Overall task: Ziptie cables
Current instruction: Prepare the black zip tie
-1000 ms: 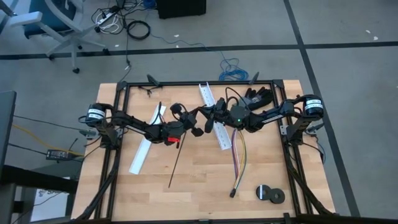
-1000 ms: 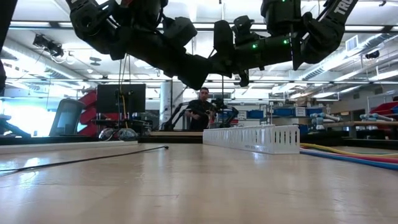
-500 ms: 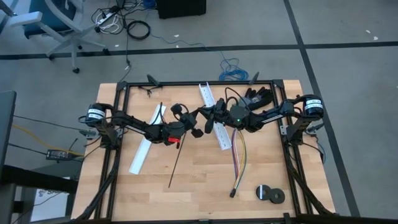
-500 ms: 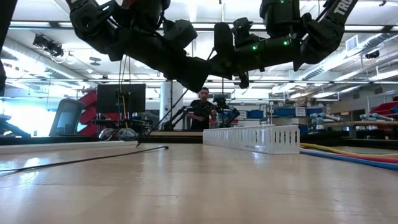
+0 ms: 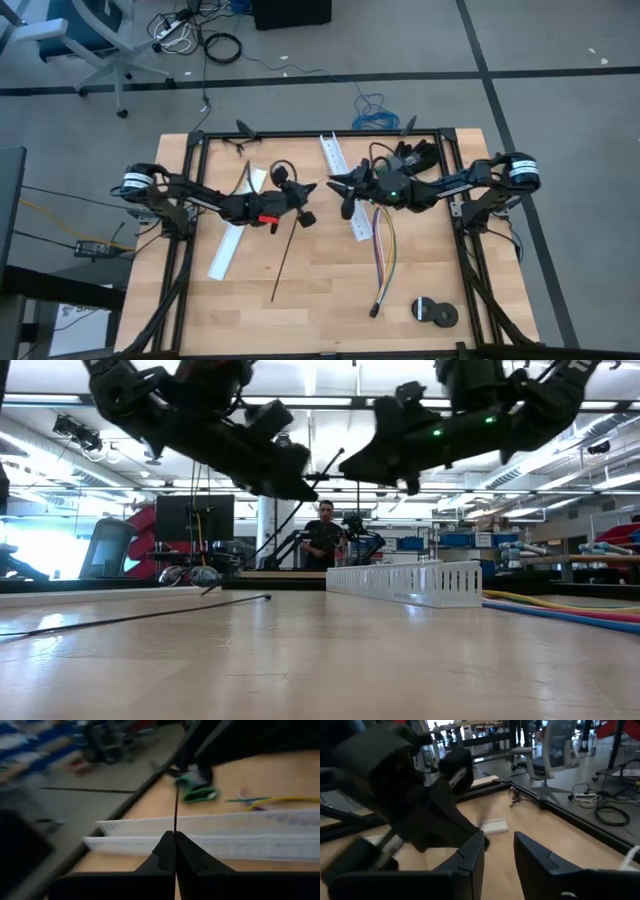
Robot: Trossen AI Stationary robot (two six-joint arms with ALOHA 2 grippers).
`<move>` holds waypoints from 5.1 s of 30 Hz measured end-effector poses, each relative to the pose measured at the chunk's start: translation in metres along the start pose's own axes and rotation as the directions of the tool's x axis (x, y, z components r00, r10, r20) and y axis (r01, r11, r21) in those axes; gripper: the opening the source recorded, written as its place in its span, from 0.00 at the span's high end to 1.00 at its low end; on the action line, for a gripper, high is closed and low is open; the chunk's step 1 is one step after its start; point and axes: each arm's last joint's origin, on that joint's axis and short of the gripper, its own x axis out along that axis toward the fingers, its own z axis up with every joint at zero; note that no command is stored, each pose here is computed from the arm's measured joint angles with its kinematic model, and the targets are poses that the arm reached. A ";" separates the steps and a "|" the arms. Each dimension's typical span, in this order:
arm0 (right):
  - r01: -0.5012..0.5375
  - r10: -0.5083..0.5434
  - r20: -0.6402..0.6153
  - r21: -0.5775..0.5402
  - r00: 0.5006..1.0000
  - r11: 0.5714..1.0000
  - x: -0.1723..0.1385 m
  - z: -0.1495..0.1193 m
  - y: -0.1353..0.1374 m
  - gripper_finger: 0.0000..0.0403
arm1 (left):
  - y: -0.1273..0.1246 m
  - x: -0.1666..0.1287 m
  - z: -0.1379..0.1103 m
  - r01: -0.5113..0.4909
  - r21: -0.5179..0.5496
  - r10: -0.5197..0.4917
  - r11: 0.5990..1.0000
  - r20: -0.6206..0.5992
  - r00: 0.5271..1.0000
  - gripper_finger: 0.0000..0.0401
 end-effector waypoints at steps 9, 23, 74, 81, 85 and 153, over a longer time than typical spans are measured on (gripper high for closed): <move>-0.065 0.068 -0.091 0.041 0.993 0.997 -0.022 -0.011 -0.005 0.77 | 0.031 -0.015 -0.018 0.401 -0.190 -0.371 0.896 0.174 0.912 1.00; -0.218 0.216 -0.034 -0.060 0.976 0.974 -0.001 0.000 0.014 0.81 | 0.050 -0.018 -0.022 0.733 -0.186 -0.665 0.654 0.320 0.675 1.00; 0.120 -0.115 0.054 -0.098 0.992 0.988 0.094 0.016 0.026 0.82 | 0.012 -0.005 -0.029 -0.418 -0.141 0.430 0.897 0.068 0.900 1.00; 0.139 -0.137 0.047 -0.058 0.990 0.989 0.097 0.017 0.017 0.82 | 0.006 -0.001 -0.027 -0.455 -0.116 0.464 0.883 0.061 0.884 1.00; 0.151 -0.149 0.048 -0.037 0.988 0.988 0.098 0.017 0.011 0.82 | 0.003 0.001 -0.019 -0.457 -0.090 0.463 0.885 0.074 0.883 1.00; -0.313 0.221 -0.353 -0.226 0.909 0.923 0.070 0.026 0.011 0.88 | 0.015 -0.022 -0.046 0.301 -0.113 -0.282 0.947 0.154 0.947 1.00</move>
